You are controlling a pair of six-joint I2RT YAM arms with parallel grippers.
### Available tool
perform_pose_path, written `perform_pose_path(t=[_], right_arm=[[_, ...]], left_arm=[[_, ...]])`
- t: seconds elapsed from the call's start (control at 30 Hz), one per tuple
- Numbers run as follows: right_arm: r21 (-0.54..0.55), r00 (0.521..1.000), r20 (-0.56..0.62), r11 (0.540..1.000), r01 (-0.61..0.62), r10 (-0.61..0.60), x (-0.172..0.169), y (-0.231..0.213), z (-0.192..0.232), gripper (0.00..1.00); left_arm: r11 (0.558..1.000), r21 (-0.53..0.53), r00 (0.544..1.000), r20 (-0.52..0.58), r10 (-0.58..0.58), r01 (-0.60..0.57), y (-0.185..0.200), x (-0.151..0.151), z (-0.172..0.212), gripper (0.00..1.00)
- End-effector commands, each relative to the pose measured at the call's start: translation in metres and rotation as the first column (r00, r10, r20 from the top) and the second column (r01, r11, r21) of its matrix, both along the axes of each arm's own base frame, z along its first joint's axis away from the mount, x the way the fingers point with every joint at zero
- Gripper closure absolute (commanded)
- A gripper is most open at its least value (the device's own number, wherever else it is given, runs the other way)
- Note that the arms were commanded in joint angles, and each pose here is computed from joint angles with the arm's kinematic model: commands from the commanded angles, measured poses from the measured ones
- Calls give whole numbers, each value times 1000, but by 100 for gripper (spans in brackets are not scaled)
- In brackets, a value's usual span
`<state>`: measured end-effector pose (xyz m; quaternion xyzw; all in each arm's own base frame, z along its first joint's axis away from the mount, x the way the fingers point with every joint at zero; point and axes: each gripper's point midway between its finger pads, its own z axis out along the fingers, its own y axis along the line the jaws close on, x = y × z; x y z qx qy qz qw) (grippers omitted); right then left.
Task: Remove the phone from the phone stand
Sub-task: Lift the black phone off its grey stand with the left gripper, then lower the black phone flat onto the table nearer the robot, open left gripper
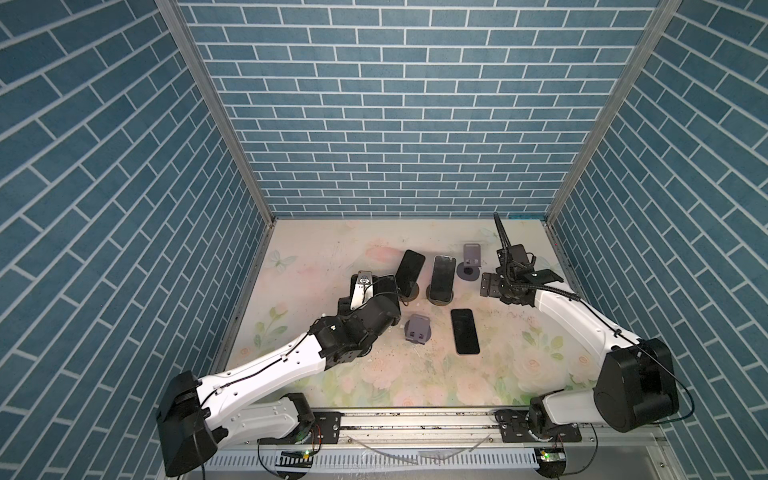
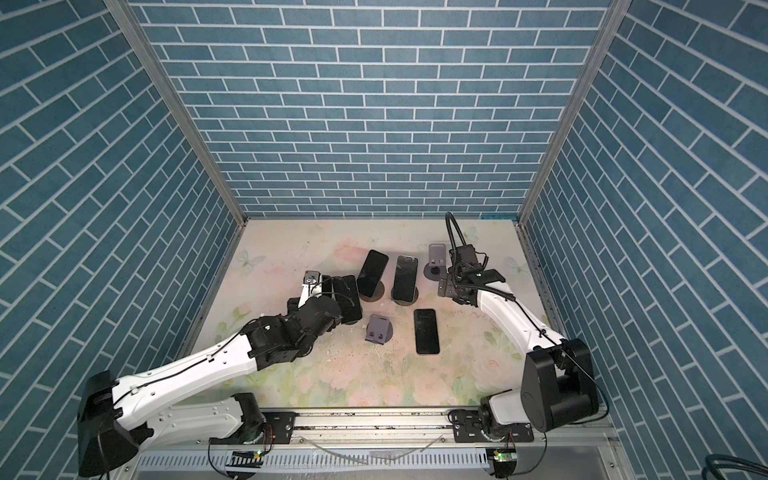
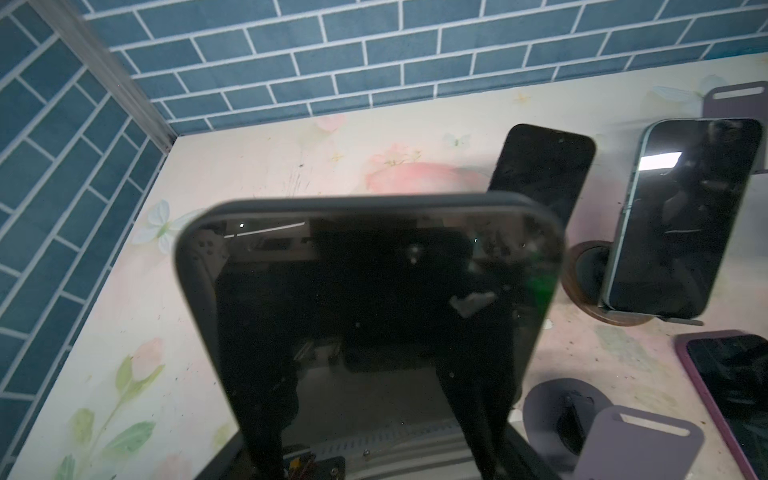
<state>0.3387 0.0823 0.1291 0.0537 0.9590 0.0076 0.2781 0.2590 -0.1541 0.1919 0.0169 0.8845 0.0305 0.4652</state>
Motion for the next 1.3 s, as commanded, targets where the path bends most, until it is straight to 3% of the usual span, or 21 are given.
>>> perform_pose_path(t=[0.0,0.5,0.8,1.27], right_arm=[[16,999,-37,1000,22,-21,-5,0,-12,3],[12,999,-39,1000,23,-22,-8,-2,-9,4],[13,999,-46,1000,24,-23,-10,-2,-11,3],[28,998,-53,999,23,-21,-10,1,-13,4]], left_arm=[[997,-36,996,-56,66,-68,21,-4,-12,45],[977,-144,940,-324,106,-159,43,-6,-87,45],[982,-93,887,-449,106,-164,40,-7,-123,44],[996,9,844,-531,77,-85,37,-2,-146,44]])
